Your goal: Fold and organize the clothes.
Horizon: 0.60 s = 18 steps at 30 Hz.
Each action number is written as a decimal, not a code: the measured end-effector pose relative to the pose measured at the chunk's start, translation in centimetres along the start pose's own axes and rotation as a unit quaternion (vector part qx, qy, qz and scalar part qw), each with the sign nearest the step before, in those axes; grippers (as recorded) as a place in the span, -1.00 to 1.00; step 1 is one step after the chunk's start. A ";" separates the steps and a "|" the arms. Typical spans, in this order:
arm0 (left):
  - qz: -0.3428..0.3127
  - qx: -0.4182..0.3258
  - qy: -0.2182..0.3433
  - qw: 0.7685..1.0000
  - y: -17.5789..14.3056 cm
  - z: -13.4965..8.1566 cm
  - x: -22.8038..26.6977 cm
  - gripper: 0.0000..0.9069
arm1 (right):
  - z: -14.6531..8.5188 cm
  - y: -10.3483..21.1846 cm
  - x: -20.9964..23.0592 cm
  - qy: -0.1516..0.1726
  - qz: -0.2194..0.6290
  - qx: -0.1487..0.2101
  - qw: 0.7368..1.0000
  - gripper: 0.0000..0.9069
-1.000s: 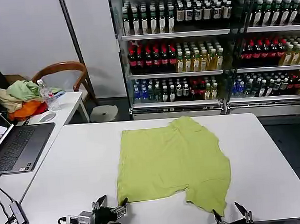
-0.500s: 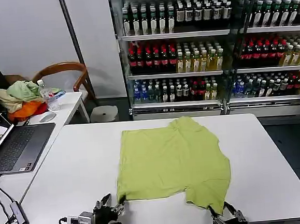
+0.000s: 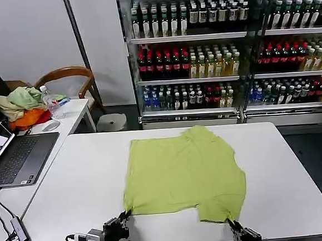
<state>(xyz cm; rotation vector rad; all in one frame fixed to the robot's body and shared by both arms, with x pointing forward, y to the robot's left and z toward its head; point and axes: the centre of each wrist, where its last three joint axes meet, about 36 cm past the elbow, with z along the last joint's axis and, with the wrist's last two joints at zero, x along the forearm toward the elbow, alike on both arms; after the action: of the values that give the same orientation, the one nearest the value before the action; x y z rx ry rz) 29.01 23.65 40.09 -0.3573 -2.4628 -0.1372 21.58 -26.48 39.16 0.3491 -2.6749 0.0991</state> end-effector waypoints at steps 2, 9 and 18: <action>0.005 -0.002 -0.004 1.000 0.0 0.0 0.3 -0.91 | -0.3 0.0 0.3 -0.007 -0.002 0.005 1.000 -1.00; 0.021 -0.007 -0.017 1.000 0.5 -0.1 1.9 -0.91 | -0.9 -0.1 1.8 -0.026 -0.008 0.027 0.999 -1.00; 0.019 -0.022 -0.022 0.999 2.0 0.1 4.6 -0.91 | -0.8 -0.2 4.4 -0.040 -0.014 0.050 0.998 -1.00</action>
<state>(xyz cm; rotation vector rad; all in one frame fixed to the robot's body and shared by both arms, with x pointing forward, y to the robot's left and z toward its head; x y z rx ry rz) 26.02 26.63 42.85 -0.4310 -2.4986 -0.1685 18.13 -27.57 41.75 0.4304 -2.7488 0.2152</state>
